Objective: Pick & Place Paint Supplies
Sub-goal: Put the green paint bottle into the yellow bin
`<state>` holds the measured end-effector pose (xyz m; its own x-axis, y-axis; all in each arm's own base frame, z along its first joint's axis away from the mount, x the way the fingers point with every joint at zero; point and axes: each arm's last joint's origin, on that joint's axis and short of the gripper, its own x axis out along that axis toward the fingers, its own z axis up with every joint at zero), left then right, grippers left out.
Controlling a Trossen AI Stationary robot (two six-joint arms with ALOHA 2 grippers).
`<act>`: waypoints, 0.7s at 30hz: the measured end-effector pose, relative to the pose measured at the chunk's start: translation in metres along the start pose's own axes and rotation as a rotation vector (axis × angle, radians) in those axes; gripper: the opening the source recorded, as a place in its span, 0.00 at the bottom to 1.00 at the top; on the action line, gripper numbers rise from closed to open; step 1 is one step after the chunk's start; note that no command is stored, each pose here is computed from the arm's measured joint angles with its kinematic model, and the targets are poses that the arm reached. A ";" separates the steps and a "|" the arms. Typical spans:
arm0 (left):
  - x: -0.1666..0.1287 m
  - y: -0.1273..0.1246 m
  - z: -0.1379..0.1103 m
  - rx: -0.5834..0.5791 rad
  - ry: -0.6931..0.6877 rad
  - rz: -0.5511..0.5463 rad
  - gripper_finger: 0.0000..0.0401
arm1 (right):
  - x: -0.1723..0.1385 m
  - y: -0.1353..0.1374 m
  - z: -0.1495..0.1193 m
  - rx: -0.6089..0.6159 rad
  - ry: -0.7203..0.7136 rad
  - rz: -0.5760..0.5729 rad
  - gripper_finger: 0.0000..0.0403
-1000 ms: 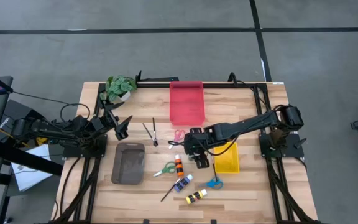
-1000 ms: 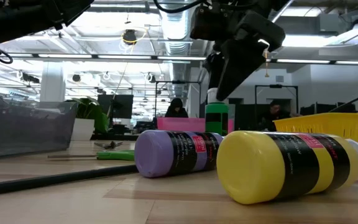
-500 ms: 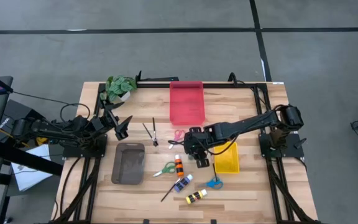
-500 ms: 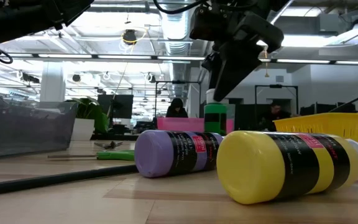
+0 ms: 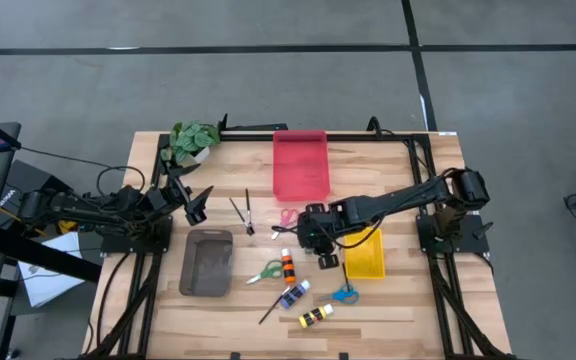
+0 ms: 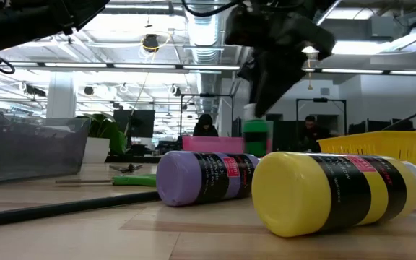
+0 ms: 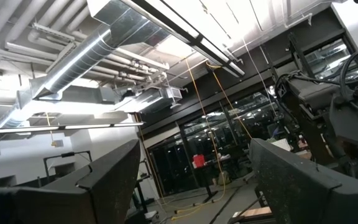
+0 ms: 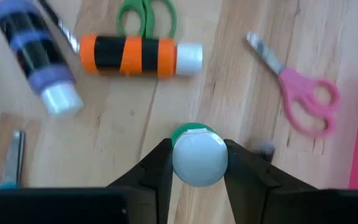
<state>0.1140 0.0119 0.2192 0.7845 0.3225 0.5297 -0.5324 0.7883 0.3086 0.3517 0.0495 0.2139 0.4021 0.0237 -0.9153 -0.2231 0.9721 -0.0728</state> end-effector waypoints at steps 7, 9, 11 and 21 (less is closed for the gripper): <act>0.000 0.000 -0.001 0.000 0.006 -0.004 0.74 | -0.053 0.003 -0.006 0.060 -0.070 -0.139 0.27; 0.000 -0.001 -0.001 -0.003 0.009 -0.005 0.74 | -0.073 0.005 -0.010 0.105 -0.106 -0.143 0.27; 0.000 -0.001 -0.001 -0.002 0.013 -0.008 0.74 | -0.090 0.007 -0.016 0.159 -0.116 -0.139 0.27; 0.000 -0.001 -0.002 -0.002 0.016 -0.008 0.74 | -0.121 0.033 -0.049 0.331 0.011 -0.289 0.27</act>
<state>0.1149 0.0119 0.2177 0.7937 0.3245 0.5145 -0.5256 0.7917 0.3114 0.2518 0.0673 0.3029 0.3961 -0.2607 -0.8804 0.1948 0.9609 -0.1969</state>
